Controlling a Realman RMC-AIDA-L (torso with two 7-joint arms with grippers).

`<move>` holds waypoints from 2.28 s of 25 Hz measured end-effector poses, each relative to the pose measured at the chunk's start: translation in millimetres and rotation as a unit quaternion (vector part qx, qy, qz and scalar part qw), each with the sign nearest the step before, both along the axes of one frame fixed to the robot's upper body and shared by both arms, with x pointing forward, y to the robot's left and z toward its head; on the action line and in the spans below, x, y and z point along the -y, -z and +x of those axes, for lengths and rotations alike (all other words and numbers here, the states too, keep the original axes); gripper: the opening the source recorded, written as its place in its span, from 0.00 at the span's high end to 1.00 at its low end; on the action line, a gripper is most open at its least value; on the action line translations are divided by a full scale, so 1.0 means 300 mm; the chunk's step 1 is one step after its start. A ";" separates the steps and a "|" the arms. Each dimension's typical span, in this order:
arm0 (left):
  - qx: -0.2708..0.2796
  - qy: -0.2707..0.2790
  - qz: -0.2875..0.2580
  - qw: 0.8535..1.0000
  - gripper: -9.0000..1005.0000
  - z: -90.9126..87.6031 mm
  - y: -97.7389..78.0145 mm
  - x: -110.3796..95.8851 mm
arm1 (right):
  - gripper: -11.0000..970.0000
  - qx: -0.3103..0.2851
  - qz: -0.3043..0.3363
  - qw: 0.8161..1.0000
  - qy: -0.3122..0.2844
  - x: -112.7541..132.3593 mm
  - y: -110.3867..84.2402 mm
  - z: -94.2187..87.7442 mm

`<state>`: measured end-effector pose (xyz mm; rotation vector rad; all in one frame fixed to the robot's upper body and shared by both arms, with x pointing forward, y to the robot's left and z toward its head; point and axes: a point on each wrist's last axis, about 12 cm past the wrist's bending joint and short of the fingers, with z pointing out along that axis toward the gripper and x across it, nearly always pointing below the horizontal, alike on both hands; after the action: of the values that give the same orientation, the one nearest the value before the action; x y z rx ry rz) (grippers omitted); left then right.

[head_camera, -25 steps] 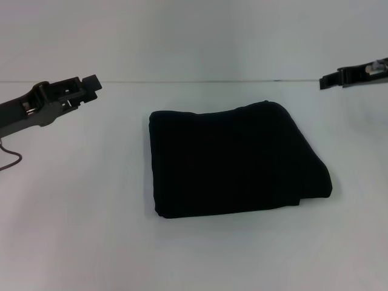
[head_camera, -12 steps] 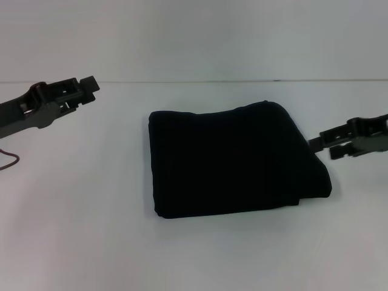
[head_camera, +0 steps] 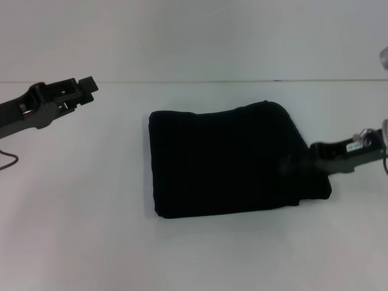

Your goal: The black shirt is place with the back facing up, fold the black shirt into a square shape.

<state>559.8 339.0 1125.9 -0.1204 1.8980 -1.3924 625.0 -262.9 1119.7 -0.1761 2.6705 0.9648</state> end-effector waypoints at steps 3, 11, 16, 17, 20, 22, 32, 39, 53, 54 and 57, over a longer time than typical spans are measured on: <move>0.001 -0.001 0.002 1.000 0.61 0.001 -0.002 -0.003 | 0.27 -0.019 -0.020 1.000 -0.012 0.003 -0.002 -0.007; -0.035 0.004 0.000 0.999 0.61 -0.006 0.010 -0.005 | 0.27 0.134 0.152 0.979 0.007 0.129 -0.152 -0.038; -0.155 0.038 0.031 0.987 0.61 -0.034 0.059 -0.004 | 0.27 0.186 0.230 0.952 0.075 0.232 -0.172 -0.067; -0.177 0.053 0.040 0.982 0.61 -0.043 0.067 0.002 | 0.27 0.178 0.230 0.953 0.085 0.252 -0.179 -0.067; -0.212 0.081 0.055 0.972 0.61 -0.062 0.081 0.013 | 0.27 0.152 0.222 0.957 0.108 0.299 -0.202 -0.061; -0.227 0.095 0.064 0.967 0.61 -0.070 0.094 0.028 | 0.27 0.141 0.217 0.959 0.112 0.316 -0.217 -0.058; -0.271 0.118 0.096 0.951 0.61 -0.072 0.223 0.189 | 0.27 0.139 0.216 0.961 0.099 0.311 -0.255 -0.040; -0.267 0.085 0.086 0.956 0.61 -0.041 0.249 0.231 | 0.27 0.140 0.214 0.961 0.102 0.317 -0.254 -0.040; -0.277 0.067 0.098 0.954 0.59 -0.017 0.281 0.268 | 0.27 0.145 0.215 0.960 0.105 0.322 -0.259 -0.037; -0.276 0.067 0.097 0.954 0.59 -0.016 0.281 0.270 | 0.27 0.145 0.215 0.960 0.105 0.321 -0.259 -0.037; -0.277 0.067 0.097 0.954 0.59 -0.011 0.285 0.285 | 0.27 0.146 0.215 0.960 0.107 0.323 -0.259 -0.037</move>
<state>556.6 253.6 1040.4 -0.3177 2.5371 -1.3412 613.8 -359.7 1197.6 0.0606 2.1062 1.3029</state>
